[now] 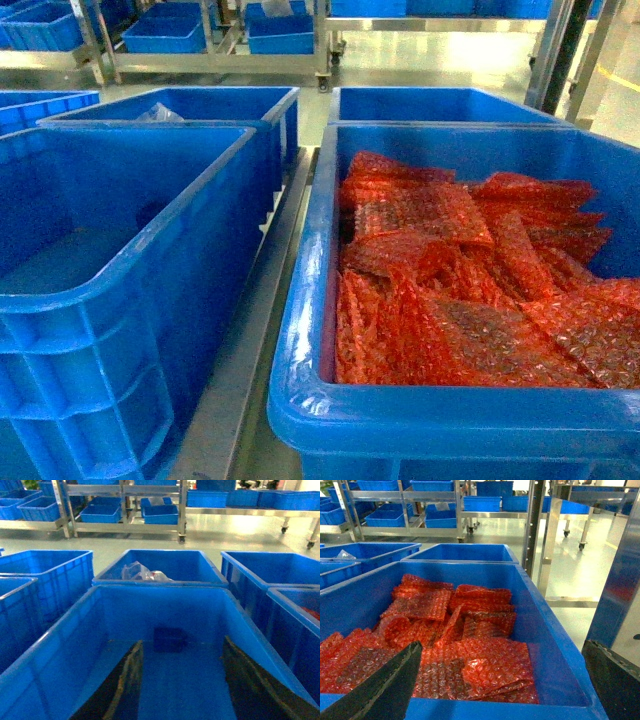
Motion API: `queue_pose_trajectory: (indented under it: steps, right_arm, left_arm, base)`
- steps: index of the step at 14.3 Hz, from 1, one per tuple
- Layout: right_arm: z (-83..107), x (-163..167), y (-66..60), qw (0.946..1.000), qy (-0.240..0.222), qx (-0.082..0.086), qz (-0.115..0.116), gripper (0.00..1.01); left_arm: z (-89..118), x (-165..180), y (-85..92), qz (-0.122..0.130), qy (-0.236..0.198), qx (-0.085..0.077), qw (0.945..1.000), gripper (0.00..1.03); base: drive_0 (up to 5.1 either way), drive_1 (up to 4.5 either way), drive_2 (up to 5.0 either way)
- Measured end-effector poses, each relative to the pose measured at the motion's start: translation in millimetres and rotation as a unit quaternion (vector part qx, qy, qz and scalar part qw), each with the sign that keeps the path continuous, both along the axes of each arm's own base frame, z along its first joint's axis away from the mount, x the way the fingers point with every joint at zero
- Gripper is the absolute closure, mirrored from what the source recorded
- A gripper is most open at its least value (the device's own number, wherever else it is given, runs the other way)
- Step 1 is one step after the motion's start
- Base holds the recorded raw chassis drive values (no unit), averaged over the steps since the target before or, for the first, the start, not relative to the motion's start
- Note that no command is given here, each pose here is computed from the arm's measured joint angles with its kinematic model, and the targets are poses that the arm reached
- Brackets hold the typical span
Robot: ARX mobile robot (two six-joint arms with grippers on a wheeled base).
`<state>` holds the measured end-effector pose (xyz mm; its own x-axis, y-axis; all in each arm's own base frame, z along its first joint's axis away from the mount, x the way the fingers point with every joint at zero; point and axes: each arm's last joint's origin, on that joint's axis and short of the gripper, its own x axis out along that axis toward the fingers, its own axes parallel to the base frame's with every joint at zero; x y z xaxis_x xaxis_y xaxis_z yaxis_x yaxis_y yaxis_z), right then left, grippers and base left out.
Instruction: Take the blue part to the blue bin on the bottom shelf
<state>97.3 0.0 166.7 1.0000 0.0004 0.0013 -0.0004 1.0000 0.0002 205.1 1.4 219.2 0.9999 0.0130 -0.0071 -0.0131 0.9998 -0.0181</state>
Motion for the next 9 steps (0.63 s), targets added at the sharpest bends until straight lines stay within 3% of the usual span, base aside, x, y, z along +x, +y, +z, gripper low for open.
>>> queue_pose_trajectory:
  steps: [3,4,9]
  right_arm:
    - [0.0,0.0,0.0,1.0,0.0,0.0,0.0,0.03]
    - [0.0,0.0,0.0,1.0,0.0,0.0,0.0,0.03]
    - [0.0,0.0,0.0,1.0,0.0,0.0,0.0,0.03]
  left_arm:
    - [-17.3,-24.4,-1.5,-0.007,-0.001,0.0,1.0,0.93]
    - [-22.3,-31.1,-1.2,-0.006,0.0,0.001,1.0,1.01]
    - [-37.5,-56.7,-1.3,-0.006,0.001,0.001,1.0,1.01]
  base:
    - [0.0,0.0,0.0]
    - [0.0,0.0,0.0]
    - [0.0,0.0,0.0]
